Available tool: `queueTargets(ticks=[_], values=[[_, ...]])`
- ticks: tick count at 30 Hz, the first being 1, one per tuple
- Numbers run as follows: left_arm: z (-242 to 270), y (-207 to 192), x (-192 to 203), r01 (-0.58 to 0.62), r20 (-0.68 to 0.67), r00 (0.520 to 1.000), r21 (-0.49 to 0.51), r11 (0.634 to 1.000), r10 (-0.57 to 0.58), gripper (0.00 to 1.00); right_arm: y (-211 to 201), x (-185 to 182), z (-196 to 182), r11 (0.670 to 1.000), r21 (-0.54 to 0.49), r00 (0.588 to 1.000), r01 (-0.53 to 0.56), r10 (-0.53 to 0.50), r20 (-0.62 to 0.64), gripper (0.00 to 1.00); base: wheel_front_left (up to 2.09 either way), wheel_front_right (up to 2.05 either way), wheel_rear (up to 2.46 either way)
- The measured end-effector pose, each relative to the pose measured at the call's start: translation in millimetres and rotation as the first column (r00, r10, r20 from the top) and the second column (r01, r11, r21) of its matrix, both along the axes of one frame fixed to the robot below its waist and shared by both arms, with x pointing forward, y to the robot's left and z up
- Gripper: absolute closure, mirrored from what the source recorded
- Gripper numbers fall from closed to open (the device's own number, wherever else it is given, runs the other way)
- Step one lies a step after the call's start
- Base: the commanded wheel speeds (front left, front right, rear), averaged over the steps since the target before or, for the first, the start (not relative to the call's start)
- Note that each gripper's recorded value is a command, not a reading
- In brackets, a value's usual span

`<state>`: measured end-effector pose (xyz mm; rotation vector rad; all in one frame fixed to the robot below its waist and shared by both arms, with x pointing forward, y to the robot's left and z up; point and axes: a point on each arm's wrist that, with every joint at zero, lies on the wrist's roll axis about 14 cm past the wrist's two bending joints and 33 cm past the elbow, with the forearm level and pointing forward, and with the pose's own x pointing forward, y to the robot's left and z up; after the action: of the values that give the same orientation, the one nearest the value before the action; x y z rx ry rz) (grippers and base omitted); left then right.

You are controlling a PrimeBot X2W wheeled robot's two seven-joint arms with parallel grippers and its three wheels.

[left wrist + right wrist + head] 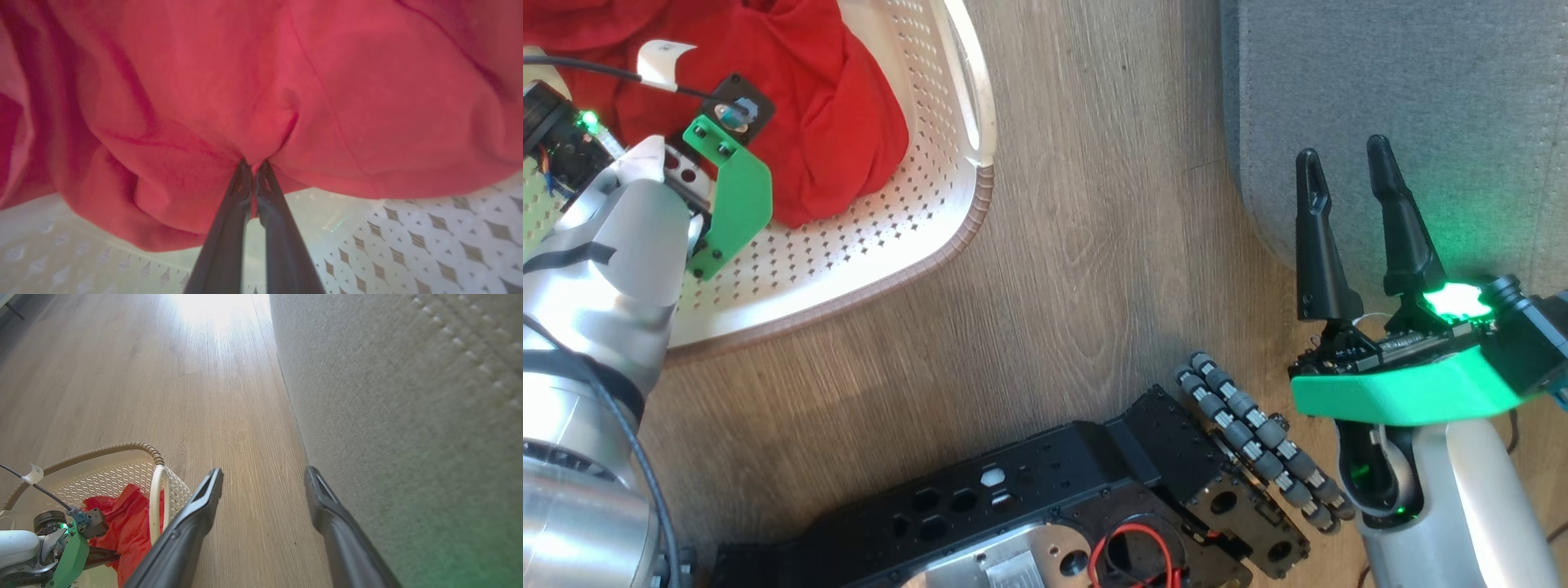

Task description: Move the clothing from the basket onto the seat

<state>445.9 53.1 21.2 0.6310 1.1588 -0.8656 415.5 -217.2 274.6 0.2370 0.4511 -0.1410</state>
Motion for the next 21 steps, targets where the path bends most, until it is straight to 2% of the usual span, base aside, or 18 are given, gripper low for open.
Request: queueTargets(ticks=[10, 17, 21], values=[[12, -4, 15, -0.051, 0.061, 0.997, -0.047, 0.998, 0.054, 1.00, 1, 20, 15, 1.000, -0.004, 0.997, -0.016, 0.016, 0.072, 0.00, 0.00, 0.00, 0.00], [33, -5, 35, -0.186, 0.121, 0.972, -0.123, 0.975, 0.201, 1.00, -2, 41, 38, 1.000, -0.008, 0.988, -0.022, 0.023, 0.153, 0.00, 0.00, 0.00, 0.00], [54, -12, 48, -0.249, 0.165, 0.944, -0.215, 0.944, 0.286, 1.00, -3, 53, 55, 0.999, -0.017, 0.978, -0.029, 0.032, 0.204, 0.00, 0.00, 0.00, 0.00]])
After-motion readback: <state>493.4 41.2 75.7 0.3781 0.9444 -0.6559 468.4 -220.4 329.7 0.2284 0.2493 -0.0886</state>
